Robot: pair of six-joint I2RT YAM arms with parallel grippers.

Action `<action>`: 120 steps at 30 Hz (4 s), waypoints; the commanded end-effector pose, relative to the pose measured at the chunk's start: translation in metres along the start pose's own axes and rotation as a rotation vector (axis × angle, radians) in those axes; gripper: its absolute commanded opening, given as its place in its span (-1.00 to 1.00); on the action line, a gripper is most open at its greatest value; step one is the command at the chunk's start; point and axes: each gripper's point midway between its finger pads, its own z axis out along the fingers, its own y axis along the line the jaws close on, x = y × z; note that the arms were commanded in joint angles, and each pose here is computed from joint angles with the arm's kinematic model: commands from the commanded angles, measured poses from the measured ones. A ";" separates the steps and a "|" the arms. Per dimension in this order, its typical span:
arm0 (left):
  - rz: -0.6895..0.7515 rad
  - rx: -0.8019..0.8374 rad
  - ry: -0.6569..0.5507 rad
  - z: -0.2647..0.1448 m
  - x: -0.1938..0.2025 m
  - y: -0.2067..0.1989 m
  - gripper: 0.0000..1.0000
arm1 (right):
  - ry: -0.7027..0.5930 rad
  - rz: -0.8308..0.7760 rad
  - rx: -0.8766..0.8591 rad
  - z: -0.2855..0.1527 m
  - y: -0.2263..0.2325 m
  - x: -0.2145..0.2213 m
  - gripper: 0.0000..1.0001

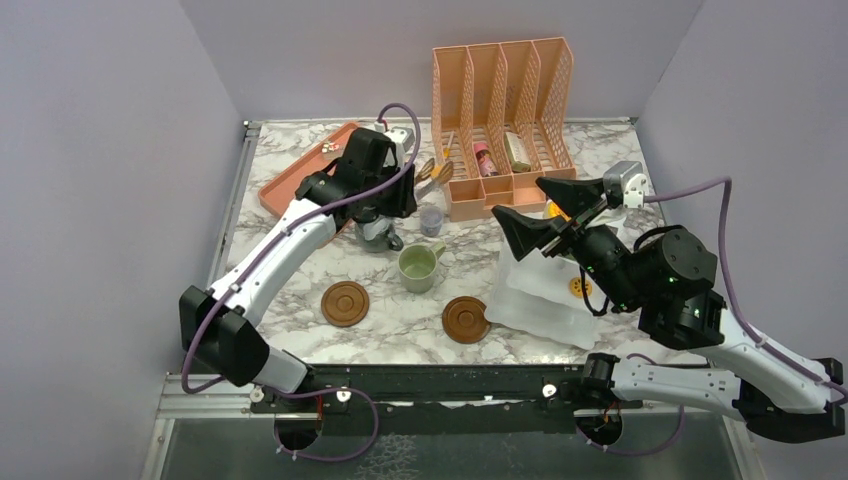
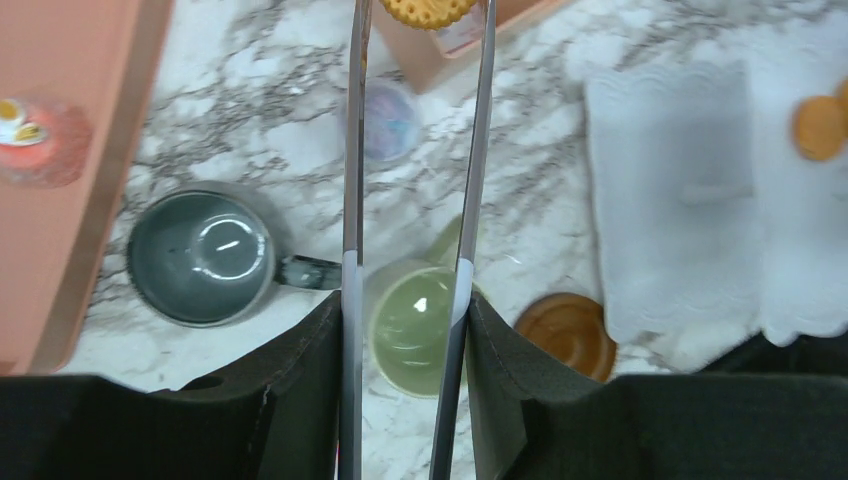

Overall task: Serve the afternoon tea
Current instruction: Pick up the desert from the tray, then place the desert on the desert table, then pick up the desert from the tray.

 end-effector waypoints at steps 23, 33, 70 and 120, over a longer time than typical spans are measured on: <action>0.121 0.526 0.076 -0.062 0.056 -0.160 -0.27 | -0.031 -0.009 0.024 0.006 -0.002 -0.021 0.91; 0.177 0.593 0.101 -0.060 0.064 -0.192 -0.27 | -0.019 0.011 -0.002 0.007 0.004 -0.015 0.90; 0.256 0.633 0.153 -0.049 0.084 -0.235 -0.04 | -0.037 0.023 -0.020 0.004 0.005 -0.015 0.89; 0.048 -0.195 -0.094 -0.028 -0.014 -0.006 -0.09 | -0.029 0.019 -0.042 0.005 0.010 -0.008 0.90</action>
